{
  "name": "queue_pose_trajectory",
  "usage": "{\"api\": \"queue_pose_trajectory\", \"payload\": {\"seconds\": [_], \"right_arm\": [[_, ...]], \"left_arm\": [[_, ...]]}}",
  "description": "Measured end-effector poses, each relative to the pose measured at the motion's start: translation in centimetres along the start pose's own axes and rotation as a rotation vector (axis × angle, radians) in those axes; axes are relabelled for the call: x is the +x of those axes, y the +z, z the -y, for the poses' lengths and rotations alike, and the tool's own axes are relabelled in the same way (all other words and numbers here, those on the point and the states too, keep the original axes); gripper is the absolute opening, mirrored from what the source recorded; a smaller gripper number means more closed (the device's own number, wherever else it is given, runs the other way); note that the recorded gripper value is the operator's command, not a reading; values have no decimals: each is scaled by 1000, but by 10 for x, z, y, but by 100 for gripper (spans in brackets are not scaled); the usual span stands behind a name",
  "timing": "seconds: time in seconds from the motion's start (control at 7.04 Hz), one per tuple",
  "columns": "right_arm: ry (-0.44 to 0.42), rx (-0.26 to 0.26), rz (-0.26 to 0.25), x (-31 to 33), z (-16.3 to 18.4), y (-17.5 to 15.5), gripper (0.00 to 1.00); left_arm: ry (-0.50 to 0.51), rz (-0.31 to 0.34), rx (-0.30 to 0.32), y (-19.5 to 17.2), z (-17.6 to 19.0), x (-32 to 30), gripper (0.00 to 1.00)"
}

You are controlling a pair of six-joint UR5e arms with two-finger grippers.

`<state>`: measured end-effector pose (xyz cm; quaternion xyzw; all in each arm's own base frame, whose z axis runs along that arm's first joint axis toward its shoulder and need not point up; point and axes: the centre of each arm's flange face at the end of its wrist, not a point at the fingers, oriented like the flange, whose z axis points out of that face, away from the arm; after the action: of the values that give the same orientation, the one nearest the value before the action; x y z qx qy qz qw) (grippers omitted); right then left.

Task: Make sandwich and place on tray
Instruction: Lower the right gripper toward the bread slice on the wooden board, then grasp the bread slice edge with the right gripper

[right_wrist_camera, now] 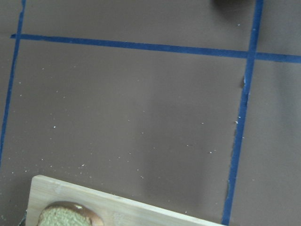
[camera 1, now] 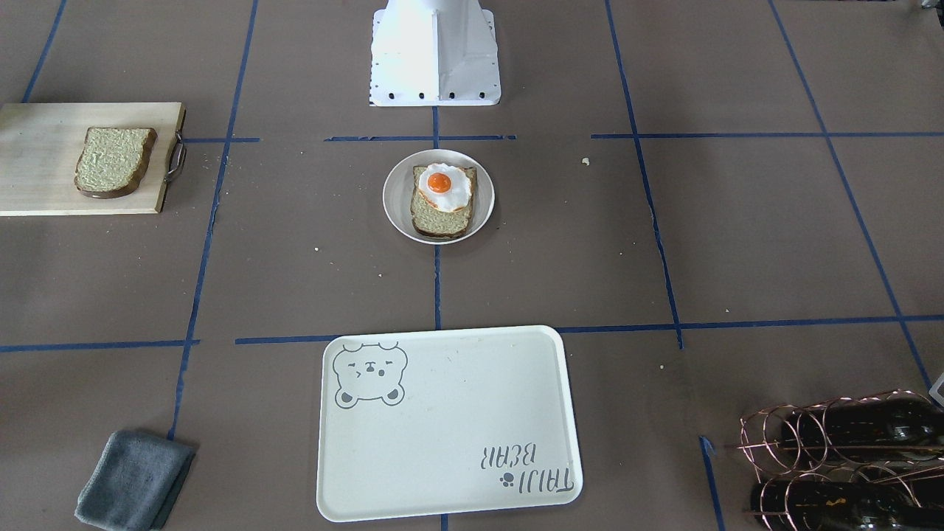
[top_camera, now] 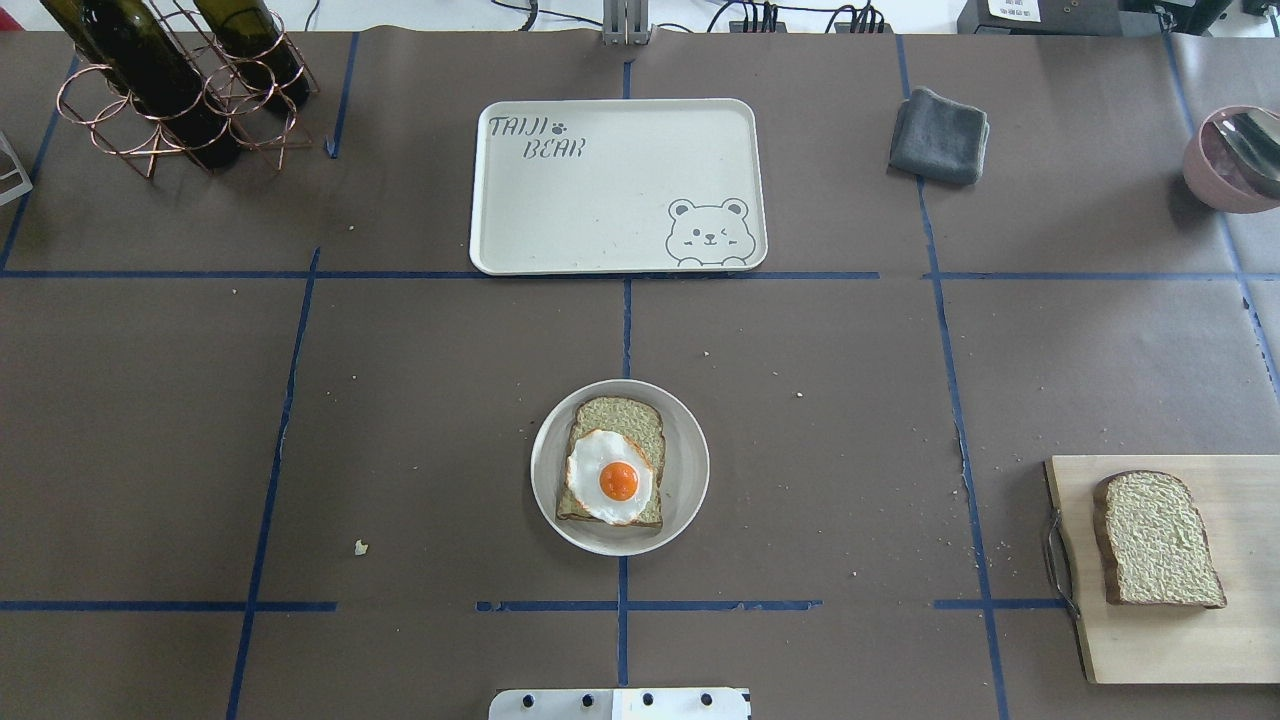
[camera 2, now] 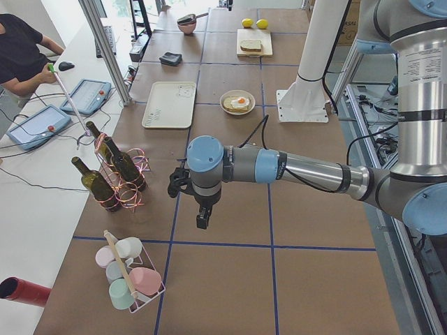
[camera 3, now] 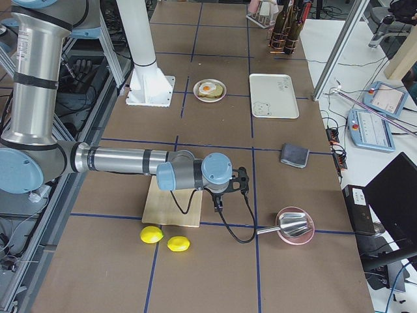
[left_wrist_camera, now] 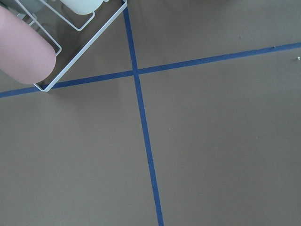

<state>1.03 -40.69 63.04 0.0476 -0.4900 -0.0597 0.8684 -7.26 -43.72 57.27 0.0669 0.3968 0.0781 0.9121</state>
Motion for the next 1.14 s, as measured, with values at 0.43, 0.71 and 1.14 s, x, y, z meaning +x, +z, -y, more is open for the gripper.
{"api": "queue_pose_trajectory", "payload": {"seconds": [0.43,0.71,1.14], "right_arm": [[123,-43,-33,-52,-35,76,97],[148,-28,-62,-72,-62,108,96],[173,-40,-39,-97,-91,138,92]], "left_arm": [[28,2,26,0,2,0,100],[32,2,28,-1,2,1,100],[33,2,29,-1,2,1,100]]}}
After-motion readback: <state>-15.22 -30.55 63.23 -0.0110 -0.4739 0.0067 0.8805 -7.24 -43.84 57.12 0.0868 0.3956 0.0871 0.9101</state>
